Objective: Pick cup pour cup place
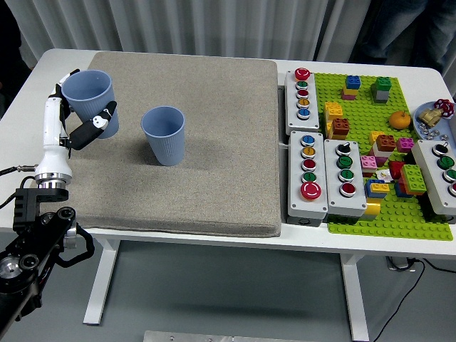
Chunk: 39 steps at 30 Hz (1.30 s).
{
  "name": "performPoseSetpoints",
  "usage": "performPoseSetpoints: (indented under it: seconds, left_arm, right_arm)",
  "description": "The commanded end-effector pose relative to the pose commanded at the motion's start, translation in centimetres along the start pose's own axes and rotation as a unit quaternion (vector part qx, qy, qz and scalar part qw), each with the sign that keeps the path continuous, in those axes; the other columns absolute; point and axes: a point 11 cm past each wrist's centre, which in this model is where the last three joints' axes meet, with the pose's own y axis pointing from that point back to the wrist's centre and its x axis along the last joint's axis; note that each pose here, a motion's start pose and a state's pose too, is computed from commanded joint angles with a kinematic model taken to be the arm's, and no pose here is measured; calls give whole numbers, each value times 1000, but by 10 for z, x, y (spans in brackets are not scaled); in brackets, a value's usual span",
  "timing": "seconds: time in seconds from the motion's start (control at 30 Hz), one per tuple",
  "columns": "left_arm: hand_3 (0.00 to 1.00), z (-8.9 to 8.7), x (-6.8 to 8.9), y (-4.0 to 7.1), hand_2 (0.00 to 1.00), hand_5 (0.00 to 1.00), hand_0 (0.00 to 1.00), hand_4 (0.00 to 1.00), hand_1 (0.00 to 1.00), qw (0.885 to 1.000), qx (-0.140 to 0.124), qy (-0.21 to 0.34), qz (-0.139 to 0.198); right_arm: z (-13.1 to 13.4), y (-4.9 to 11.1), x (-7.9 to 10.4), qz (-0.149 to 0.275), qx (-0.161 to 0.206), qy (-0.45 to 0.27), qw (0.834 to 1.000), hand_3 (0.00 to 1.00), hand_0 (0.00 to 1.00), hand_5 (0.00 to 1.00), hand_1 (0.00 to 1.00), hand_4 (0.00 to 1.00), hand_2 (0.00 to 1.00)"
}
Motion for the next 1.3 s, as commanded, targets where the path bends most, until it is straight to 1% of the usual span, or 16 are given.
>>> performPoseSetpoints:
  seconds: [0.07, 0.2, 0.23, 0.4, 0.47, 0.53, 0.63, 0.77, 0.83, 0.87, 0.93, 1.03, 1.13, 1.23, 1.3]
  left_arm:
    - [853, 6, -2, -1, 789, 119, 430, 691, 579, 999, -18, -28, -8]
    - [849, 14, -4, -1, 797, 121, 417, 689, 575, 996, -44, -75, -19]
    - [849, 17, -4, -2, 797, 121, 417, 689, 575, 994, -53, -92, -22]
    - [849, 24, -7, -2, 798, 119, 404, 688, 570, 984, -83, -153, -37]
    - [849, 28, -6, -4, 798, 119, 404, 688, 570, 977, -98, -183, -39]
    - [849, 30, -7, -5, 798, 119, 404, 688, 570, 973, -107, -199, -43]
    - [849, 35, -7, -7, 798, 124, 408, 687, 569, 962, -127, -234, -51]
    - [849, 40, -2, -12, 796, 114, 409, 682, 570, 953, -143, -262, -53]
    - [849, 44, 2, -16, 796, 114, 409, 682, 570, 939, -158, -300, -47]
    - [849, 45, 3, -17, 796, 114, 409, 682, 570, 935, -164, -312, -46]
    - [849, 46, 6, -19, 796, 114, 409, 682, 570, 921, -179, -342, -54]
    - [847, 46, 10, -21, 791, 107, 407, 670, 567, 908, -191, -366, -66]
    - [847, 45, 19, -24, 791, 107, 407, 670, 567, 901, -193, -382, -70]
    - [845, 45, 22, -25, 784, 116, 407, 669, 563, 896, -197, -391, -73]
    - [845, 46, 22, -26, 784, 116, 407, 669, 563, 891, -201, -401, -73]
  right_arm:
    - [0, 0, 0, 0, 0, 0, 1000, 641, 742, 399, 703, 223, 725]
    - [0, 0, 0, 0, 0, 0, 1000, 641, 743, 398, 703, 222, 726]
    - [0, 0, 1, 1, 0, 0, 1000, 641, 743, 398, 703, 222, 726]
    - [0, 0, 1, 1, 0, -1, 1000, 641, 743, 398, 704, 221, 726]
    - [0, 0, 2, 1, 1, -1, 1000, 641, 743, 398, 704, 221, 726]
    - [0, 0, 2, 1, 1, -2, 1000, 641, 743, 398, 704, 221, 726]
    - [-1, 0, 2, 2, 1, -2, 1000, 641, 742, 396, 705, 221, 725]
    - [-1, 0, 3, 2, 1, -3, 1000, 640, 743, 395, 704, 221, 726]
    - [-1, 0, 3, 3, 1, -4, 1000, 640, 743, 395, 704, 221, 726]
    - [-1, 0, 3, 3, 1, -4, 1000, 640, 743, 395, 704, 221, 726]
    - [-1, 0, 4, 3, 2, -5, 1000, 640, 743, 395, 704, 221, 726]
    - [-1, 0, 4, 4, 2, -5, 1000, 640, 743, 392, 704, 222, 723]
    - [-1, 0, 5, 5, 2, -5, 1000, 640, 743, 392, 704, 222, 723]
    - [-1, 0, 5, 5, 2, -5, 1000, 640, 743, 391, 704, 223, 725]
    - [0, 0, 5, 5, 1, -6, 1000, 640, 743, 391, 704, 223, 725]
